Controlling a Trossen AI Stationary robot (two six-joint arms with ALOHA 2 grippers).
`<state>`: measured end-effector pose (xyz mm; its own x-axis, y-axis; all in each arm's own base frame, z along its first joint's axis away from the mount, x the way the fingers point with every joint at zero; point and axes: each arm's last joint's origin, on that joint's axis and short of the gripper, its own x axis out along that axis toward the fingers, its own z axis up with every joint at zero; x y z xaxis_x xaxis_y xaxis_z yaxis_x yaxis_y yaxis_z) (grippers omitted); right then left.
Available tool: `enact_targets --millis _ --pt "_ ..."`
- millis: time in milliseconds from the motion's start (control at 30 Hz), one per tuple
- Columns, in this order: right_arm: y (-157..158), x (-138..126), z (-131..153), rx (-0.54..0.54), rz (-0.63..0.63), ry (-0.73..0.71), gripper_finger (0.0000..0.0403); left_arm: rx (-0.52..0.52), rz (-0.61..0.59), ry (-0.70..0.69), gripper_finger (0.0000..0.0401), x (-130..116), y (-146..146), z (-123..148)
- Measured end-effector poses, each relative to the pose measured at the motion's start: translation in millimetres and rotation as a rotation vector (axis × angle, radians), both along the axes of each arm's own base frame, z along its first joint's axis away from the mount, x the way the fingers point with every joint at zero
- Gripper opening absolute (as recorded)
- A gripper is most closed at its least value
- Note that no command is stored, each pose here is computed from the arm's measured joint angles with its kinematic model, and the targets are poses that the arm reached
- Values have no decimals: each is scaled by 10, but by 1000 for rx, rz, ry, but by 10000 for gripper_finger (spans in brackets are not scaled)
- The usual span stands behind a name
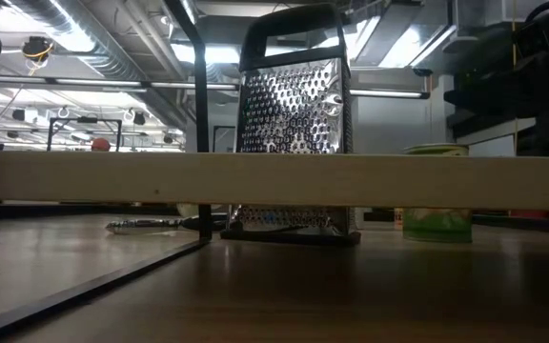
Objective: Pick and place cans onto a shelf
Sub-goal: Put the canned diced tomatoes on the shelf
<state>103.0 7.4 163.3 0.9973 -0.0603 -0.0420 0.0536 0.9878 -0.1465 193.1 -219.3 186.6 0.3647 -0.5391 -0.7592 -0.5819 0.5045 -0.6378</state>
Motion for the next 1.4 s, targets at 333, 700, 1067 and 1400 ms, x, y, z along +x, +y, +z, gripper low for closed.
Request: enact_targets --millis 333,700,1067,1400 --pt "0 0 0 0 0 0 200 -65 19 -39 117 94 -104 262" --pt "0 0 0 0 0 0 200 -16 28 86 117 349 -429 569" --pt "0 0 0 0 0 -1 200 304 35 308 117 451 -531 388" --pt "0 0 0 4 0 -1 200 419 24 262 117 431 -474 372"
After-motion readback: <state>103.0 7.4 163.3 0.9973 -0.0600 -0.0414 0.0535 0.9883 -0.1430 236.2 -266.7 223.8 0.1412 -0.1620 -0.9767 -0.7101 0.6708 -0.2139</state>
